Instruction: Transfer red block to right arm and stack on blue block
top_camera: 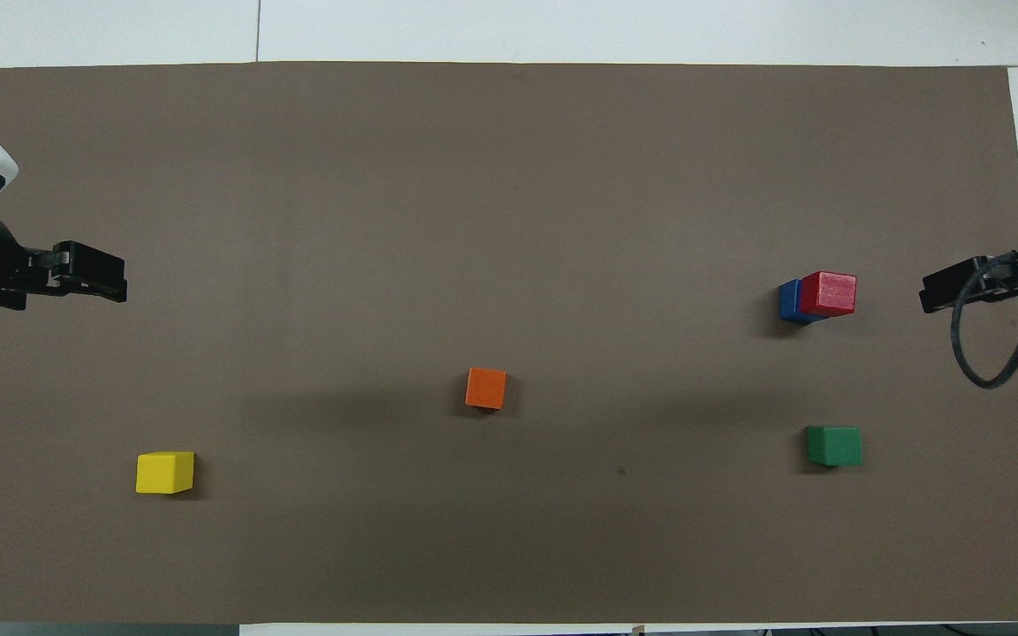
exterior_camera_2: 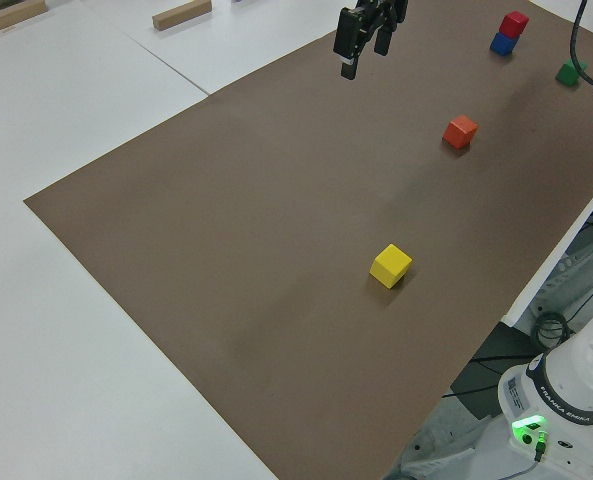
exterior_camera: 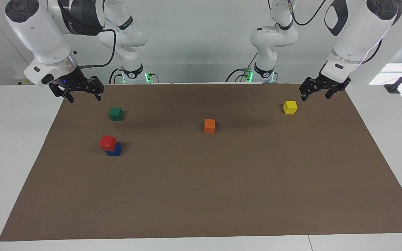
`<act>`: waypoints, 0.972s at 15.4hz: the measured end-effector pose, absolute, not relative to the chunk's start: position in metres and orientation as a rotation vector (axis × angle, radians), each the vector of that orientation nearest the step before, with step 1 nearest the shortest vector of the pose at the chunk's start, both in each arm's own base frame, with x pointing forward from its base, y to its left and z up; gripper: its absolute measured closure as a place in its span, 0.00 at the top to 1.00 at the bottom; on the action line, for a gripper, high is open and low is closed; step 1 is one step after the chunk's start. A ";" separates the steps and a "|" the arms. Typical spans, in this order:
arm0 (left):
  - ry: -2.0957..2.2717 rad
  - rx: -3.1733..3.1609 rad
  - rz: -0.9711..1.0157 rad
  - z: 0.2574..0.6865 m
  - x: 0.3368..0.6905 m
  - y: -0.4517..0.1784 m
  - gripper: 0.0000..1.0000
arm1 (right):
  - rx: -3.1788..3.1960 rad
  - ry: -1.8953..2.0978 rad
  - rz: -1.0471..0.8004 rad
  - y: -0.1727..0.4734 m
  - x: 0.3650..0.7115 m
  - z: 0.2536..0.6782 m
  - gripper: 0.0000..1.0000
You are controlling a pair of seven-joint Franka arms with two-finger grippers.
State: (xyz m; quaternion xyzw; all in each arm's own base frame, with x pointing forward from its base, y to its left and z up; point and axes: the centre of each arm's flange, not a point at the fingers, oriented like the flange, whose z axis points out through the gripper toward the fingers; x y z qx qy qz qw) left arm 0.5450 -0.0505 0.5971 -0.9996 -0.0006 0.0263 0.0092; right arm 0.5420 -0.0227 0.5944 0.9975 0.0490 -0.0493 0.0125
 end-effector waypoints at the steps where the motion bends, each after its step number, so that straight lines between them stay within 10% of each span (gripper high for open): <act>1: -0.001 -3.122 0.081 0.597 0.545 -0.051 1.00 | 3.110 0.148 -0.145 -0.025 0.540 0.599 1.00; 15: 0.034 -3.123 0.041 0.610 0.540 -0.062 1.00 | 3.115 0.097 -0.129 -0.042 0.529 0.614 1.00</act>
